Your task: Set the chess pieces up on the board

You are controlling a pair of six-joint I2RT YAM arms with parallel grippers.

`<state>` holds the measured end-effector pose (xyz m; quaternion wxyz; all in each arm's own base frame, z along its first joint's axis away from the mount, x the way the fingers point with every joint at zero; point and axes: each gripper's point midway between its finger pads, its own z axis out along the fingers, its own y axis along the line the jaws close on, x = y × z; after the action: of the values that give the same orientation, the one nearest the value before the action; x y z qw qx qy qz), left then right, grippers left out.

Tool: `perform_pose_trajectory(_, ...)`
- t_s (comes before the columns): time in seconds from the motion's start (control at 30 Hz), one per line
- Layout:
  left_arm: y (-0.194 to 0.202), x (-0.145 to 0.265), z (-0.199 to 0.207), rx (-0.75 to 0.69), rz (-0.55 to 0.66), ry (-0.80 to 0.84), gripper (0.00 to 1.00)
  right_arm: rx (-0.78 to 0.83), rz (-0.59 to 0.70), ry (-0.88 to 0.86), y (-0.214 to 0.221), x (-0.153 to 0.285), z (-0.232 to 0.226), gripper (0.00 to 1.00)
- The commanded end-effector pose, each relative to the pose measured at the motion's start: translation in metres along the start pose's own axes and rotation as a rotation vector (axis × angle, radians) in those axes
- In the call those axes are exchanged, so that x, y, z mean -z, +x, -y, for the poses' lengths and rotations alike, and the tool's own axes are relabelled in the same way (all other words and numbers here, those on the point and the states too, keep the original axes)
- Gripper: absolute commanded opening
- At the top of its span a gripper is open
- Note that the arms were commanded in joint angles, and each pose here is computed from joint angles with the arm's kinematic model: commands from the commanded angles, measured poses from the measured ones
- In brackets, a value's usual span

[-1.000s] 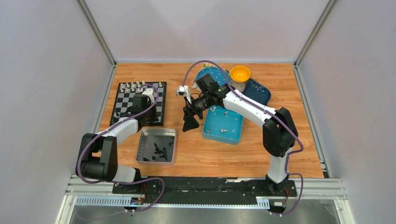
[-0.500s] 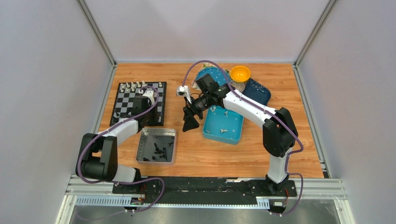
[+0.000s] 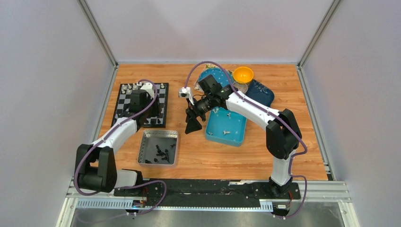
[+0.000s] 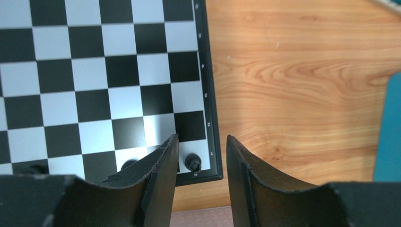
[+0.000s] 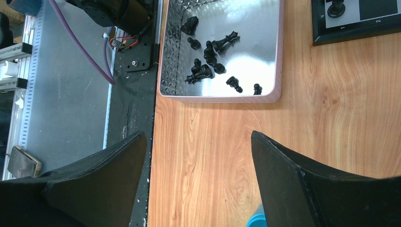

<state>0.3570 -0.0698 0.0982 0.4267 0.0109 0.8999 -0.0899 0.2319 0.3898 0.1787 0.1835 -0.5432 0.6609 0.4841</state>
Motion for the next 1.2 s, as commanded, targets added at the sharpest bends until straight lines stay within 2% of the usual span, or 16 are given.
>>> perform_pose_trajectory(0.0,-0.051,0.023,0.016,0.012,0.13,0.05,0.51,0.071,0.025,-0.003,-0.013,0.009,-0.01,0.84)
perform_pose_trajectory(0.17,-0.073,0.051,0.019,0.029,0.22,0.052,0.6,0.098,0.019,0.002,-0.016,0.013,-0.014,0.84)
perform_pose_trajectory(0.27,-0.079,0.071,0.018,0.036,0.277,0.046,0.7,0.121,0.016,0.014,-0.017,0.018,-0.017,0.84)
perform_pose_trajectory(0.37,-0.08,0.094,0.018,0.036,0.339,0.05,0.82,0.156,0.011,0.029,-0.018,0.023,-0.02,0.85)
perform_pose_trajectory(0.4,-0.085,0.107,0.018,0.043,0.383,0.047,0.9,0.176,0.014,0.035,-0.019,0.025,-0.021,0.85)
perform_pose_trajectory(0.6,-0.068,0.146,0.017,0.128,0.446,0.056,0.93,0.221,0.015,0.066,-0.021,0.034,-0.026,0.86)
perform_pose_trajectory(0.93,-0.024,0.182,0.025,0.218,0.284,0.084,0.93,0.217,0.017,0.096,-0.025,0.043,-0.033,0.89)
perform_pose_trajectory(1.17,0.006,0.181,0.023,0.123,0.108,0.073,0.93,0.252,-0.059,0.16,-0.016,0.055,-0.027,0.91)
